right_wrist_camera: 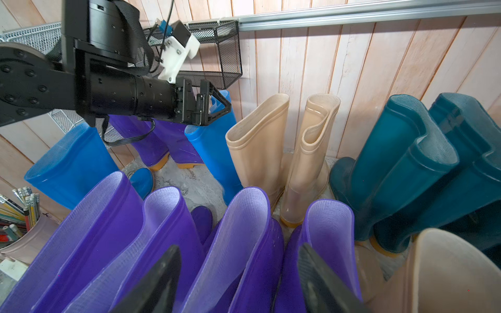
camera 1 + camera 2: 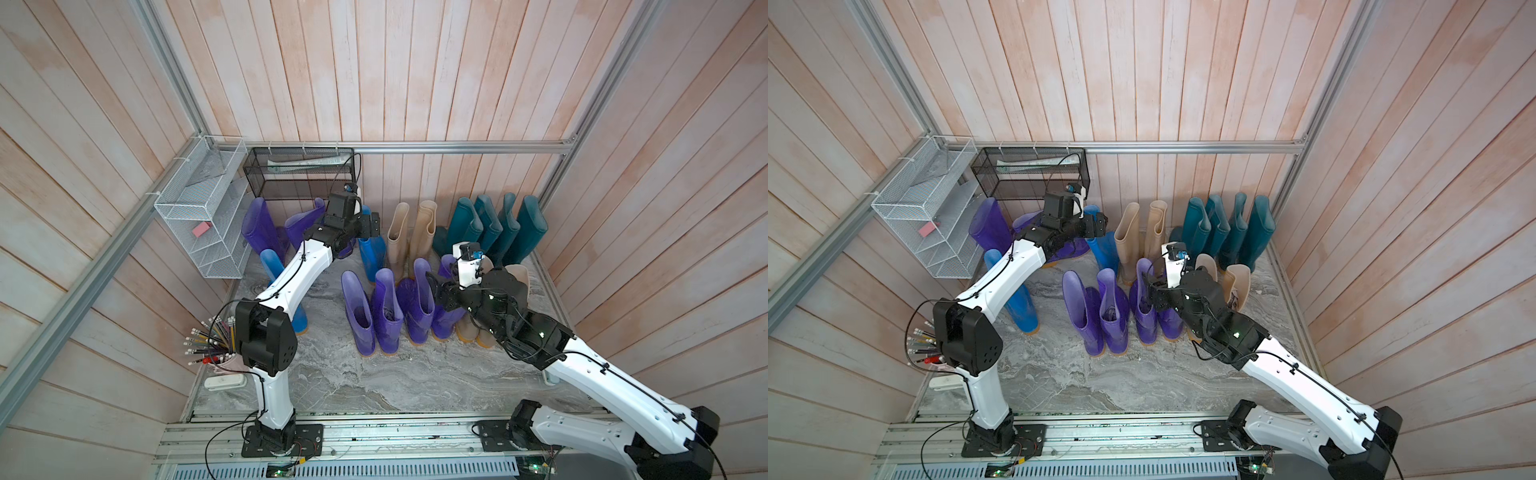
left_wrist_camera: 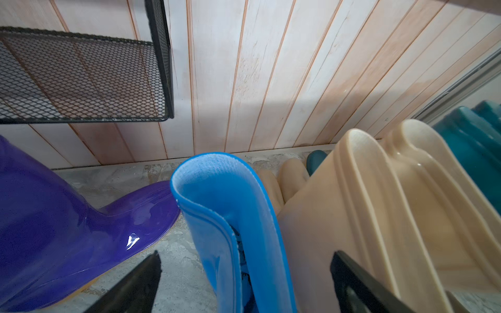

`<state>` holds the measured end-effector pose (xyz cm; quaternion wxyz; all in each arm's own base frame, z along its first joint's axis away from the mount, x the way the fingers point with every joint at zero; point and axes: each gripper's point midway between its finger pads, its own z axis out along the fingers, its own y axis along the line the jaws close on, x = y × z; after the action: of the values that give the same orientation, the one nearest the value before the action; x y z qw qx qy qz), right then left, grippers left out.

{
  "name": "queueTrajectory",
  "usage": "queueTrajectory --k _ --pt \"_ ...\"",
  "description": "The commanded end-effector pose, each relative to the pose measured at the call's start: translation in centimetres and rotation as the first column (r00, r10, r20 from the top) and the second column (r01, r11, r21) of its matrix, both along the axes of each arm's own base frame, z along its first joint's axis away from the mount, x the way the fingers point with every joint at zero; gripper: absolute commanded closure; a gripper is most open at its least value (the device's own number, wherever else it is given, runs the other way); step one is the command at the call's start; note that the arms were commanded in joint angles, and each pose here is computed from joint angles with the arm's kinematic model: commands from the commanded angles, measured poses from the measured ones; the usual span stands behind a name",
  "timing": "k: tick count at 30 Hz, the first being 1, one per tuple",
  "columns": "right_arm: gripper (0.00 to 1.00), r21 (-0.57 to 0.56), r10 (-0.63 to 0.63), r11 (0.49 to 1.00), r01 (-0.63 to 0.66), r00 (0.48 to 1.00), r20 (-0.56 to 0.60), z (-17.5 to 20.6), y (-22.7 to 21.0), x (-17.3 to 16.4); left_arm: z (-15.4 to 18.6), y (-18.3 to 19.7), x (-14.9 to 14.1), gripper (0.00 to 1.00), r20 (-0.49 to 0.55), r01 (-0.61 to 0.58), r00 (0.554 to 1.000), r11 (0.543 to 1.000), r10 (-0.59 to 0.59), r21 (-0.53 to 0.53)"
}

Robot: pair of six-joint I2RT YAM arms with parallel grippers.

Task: Match and arrange rain boots in pairs
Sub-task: Place the rain boot at the center of the board, then pair a pair of rain boots at the corner of the board.

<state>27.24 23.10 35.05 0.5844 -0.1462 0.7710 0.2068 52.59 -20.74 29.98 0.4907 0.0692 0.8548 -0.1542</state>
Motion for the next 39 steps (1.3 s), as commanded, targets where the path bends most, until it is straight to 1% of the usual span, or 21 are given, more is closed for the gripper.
queueTrajectory --k 1,3,5,7,8,10,12,16,19,23,26,29,32,33,35,37,39 --pt "0.3 -0.01 -0.017 1.0 0.017 1.0 0.02 0.2 -0.5 0.2 8.0 1.4 -2.5 0.0 0.158 0.019 0.987 1.0 -0.016 -0.019" --pt "0.3 -0.011 -0.012 1.0 0.012 1.0 0.028 0.4 -0.3 0.2 8.9 3.8 -2.7 0.0 0.171 -0.038 0.985 0.999 0.035 0.012" --pt "0.3 -0.015 -0.008 1.0 0.008 0.999 0.034 0.5 -0.2 0.3 8.4 7.1 -2.5 0.0 0.151 -0.114 0.983 0.993 0.106 0.044" --pt "0.3 -0.017 0.006 1.0 -0.005 0.999 0.038 0.5 0.2 0.4 6.9 11.3 -2.0 0.0 0.107 -0.209 0.974 0.974 0.199 0.09" --pt "0.3 -0.016 0.012 1.0 -0.012 0.999 0.041 0.6 0.3 0.4 6.2 12.6 -1.8 0.0 0.089 -0.23 0.971 0.967 0.221 0.113" --pt "0.3 -0.013 0.026 1.0 -0.026 0.998 0.048 0.8 0.7 0.4 4.8 15.8 -1.6 0.01 0.079 -0.306 0.952 0.935 0.296 0.179" --pt "0.29 -0.015 0.038 0.999 -0.038 0.998 0.053 0.9 0.9 0.4 3.9 18.0 -1.4 0.01 0.081 -0.343 0.939 0.911 0.334 0.228" --pt "0.27 -0.025 0.048 0.999 -0.046 0.997 0.062 1.0 1.1 0.6 2.5 21.0 -1.0 0.01 0.079 -0.38 0.925 0.898 0.372 0.222" --pt "0.26 -0.029 0.049 0.998 -0.047 0.997 0.067 1.0 1.1 0.8 1.1 21.7 -0.2 0.01 0.056 -0.355 0.934 0.906 0.352 0.228" --pt "0.26 -0.034 0.042 0.999 -0.04 0.997 0.062 0.7 0.8 1.3 -0.8 21.2 1.7 0.01 0.031 -0.289 0.956 0.919 0.292 0.267" --pt "0.26 -0.033 0.04 0.999 -0.038 0.997 0.058 0.7 0.6 1.6 -2.0 20.3 3.0 0.02 0.015 -0.21 0.977 0.94 0.214 0.268" --pt "0.26 -0.04 0.031 0.999 -0.029 0.998 0.05 0.4 0.3 1.9 -2.2 18.6 3.5 0.03 0.027 -0.108 0.994 0.971 0.104 0.214" --pt "0.26 -0.055 0.026 0.998 -0.024 0.999 0.044 0.2 0.3 2.2 -2.7 18.2 4.1 0.14 0.028 -0.068 0.998 0.977 0.063 0.201" --pt "0.25 -0.062 0.024 0.998 -0.022 0.999 0.042 0.1 0.3 2.3 -3.0 18.2 4.4 0.22 0.028 -0.063 0.998 0.976 0.059 0.207" --pt "0.25 -0.067 0.023 0.998 -0.02 0.999 0.043 0.1 0.3 2.4 -3.1 18.2 4.7 0.47 0.032 -0.061 0.998 0.977 0.055 0.204" --pt "0.26 -0.066 0.021 0.998 -0.018 0.999 0.045 0.3 0.4 2.6 -2.7 18.0 4.7 0.79 0.038 -0.062 0.998 0.981 0.056 0.184" --pt "0.26 -0.067 0.021 0.998 -0.018 0.999 0.048 0.3 0.5 2.7 -2.0 18.4 4.5 0.99 0.046 -0.092 0.995 0.98 0.085 0.176"
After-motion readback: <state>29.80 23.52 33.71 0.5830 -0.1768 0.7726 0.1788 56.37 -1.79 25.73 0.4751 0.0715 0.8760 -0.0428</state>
